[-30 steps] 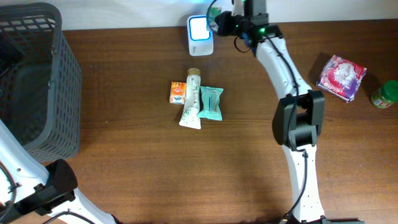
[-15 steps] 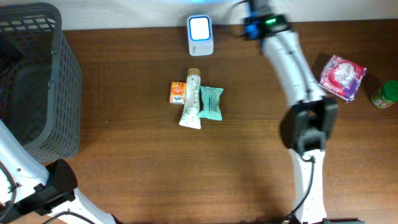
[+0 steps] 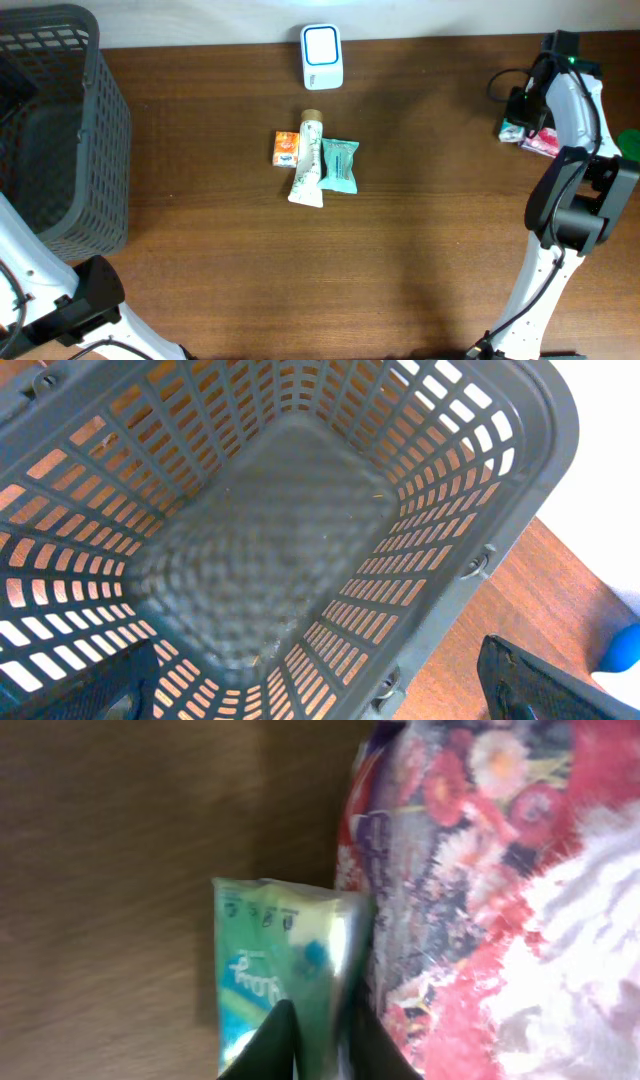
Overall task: Scan the item barcode
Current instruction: 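Carry the box right and place it beside the snack pack, then reach the right gripper to the light-green tissue pack and grasp it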
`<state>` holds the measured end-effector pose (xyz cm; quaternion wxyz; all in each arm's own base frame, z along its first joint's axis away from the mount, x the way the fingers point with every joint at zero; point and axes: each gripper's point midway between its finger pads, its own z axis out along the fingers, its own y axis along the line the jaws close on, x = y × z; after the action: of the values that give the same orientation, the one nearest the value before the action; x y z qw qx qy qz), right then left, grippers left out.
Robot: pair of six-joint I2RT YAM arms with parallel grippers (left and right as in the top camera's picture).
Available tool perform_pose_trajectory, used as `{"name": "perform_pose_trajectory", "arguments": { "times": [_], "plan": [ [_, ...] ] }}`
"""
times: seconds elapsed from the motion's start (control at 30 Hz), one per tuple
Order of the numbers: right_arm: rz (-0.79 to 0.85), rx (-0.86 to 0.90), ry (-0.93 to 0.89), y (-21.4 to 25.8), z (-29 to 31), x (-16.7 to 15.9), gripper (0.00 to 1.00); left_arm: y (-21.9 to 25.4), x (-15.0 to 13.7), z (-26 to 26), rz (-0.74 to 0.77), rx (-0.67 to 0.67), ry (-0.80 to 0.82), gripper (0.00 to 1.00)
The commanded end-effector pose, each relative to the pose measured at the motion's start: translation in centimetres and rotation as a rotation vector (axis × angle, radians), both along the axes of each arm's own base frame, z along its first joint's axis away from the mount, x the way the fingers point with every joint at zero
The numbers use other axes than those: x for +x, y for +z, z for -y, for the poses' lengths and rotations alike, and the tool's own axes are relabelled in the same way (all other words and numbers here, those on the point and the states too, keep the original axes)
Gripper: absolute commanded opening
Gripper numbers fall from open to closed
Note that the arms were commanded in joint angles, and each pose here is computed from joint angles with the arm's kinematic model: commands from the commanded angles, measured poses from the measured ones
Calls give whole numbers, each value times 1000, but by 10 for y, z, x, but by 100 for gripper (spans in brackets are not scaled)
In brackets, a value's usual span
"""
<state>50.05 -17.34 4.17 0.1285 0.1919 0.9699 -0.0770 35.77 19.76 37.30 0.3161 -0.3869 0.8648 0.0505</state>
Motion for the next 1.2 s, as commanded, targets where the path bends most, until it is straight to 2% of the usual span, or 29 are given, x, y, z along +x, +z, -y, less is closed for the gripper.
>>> {"name": "perform_pose_trajectory", "arguments": {
  "times": [0.0,0.13,0.17,0.2,0.23,0.33,0.47,0.67,0.73,0.77,0.83,0.93,1.0,1.03,1.07,1.1,1.17],
  "plan": [
    [28,-112,-35,37,19,4,36,3,-2,-1,9,5,9,99],
    [120,56,106,79,-54,31,68,3,-2,-1,9,5,9,99],
    [136,221,197,80,-105,35,85,3,-2,-1,9,5,9,99],
    [130,367,272,80,-150,32,95,3,-2,-1,9,5,9,99],
    [113,436,316,78,-178,28,98,3,-2,-1,9,5,9,99],
    [4,480,469,57,-269,5,99,3,-2,-1,9,5,9,99],
    [-130,459,657,45,-352,-40,99,3,-2,-1,9,5,9,99],
    [-238,468,673,36,-379,-73,99,3,-2,-1,9,5,9,99],
    [-317,468,659,15,-376,-92,96,3,-2,-1,9,5,9,99],
    [-339,470,652,4,-374,-97,89,3,-2,-1,9,5,9,99],
    [-370,495,623,-19,-374,-107,88,3,-2,-1,9,5,9,99],
    [-316,560,643,-26,-388,-100,88,3,-2,-1,9,5,9,99],
    [-238,595,671,-23,-399,-85,81,3,-2,-1,9,5,9,99],
    [-214,609,680,-22,-403,-80,72,3,-2,-1,9,5,9,99],
    [-198,615,686,-21,-405,-77,56,3,-2,-1,9,5,9,99],
    [-199,614,686,-21,-404,-77,49,3,-2,-1,9,5,9,99],
    [-192,614,678,-17,-401,-74,20,3,-2,-1,9,5,9,99]
  ]
}}
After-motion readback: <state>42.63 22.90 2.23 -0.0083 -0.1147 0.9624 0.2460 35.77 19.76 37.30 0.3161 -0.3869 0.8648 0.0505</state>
